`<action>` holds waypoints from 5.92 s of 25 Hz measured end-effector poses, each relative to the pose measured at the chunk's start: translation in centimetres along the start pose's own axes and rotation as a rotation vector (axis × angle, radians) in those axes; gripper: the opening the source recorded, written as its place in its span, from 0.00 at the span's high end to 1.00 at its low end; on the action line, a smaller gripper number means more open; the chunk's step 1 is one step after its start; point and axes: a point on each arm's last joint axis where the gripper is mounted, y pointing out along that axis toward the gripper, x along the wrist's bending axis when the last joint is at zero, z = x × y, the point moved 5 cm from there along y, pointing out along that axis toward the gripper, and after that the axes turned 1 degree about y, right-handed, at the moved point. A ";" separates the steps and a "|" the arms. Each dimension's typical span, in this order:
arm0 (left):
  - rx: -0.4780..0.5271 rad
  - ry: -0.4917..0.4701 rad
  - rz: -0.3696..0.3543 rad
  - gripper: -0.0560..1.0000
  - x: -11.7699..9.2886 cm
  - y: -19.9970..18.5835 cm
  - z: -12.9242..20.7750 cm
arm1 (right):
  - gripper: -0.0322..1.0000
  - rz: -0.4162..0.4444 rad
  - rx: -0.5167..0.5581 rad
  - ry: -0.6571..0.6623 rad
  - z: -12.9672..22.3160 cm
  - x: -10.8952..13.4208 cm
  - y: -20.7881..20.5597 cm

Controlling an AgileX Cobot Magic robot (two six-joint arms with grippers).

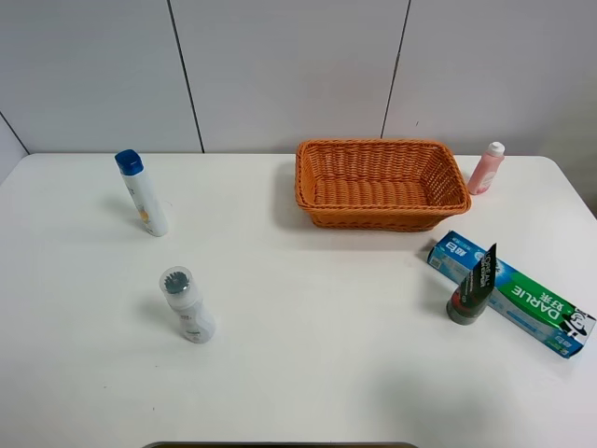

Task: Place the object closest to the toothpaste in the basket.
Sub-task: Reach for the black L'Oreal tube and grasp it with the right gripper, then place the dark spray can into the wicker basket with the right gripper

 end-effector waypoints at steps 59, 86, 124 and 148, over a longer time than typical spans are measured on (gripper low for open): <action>0.000 0.000 0.000 0.06 0.0 0.0 0.0 | 0.01 0.045 0.484 0.284 -7.2 2.7 11.1; 0.000 0.000 0.000 0.06 0.0 0.0 0.0 | 0.01 0.053 0.826 0.236 -0.8 7.2 23.0; 0.000 0.000 0.000 0.06 0.0 0.0 0.0 | 0.63 0.095 0.940 0.202 3.6 7.6 27.0; 0.000 0.000 0.000 0.06 0.0 0.0 0.0 | 0.67 0.073 0.883 0.212 1.9 7.7 26.0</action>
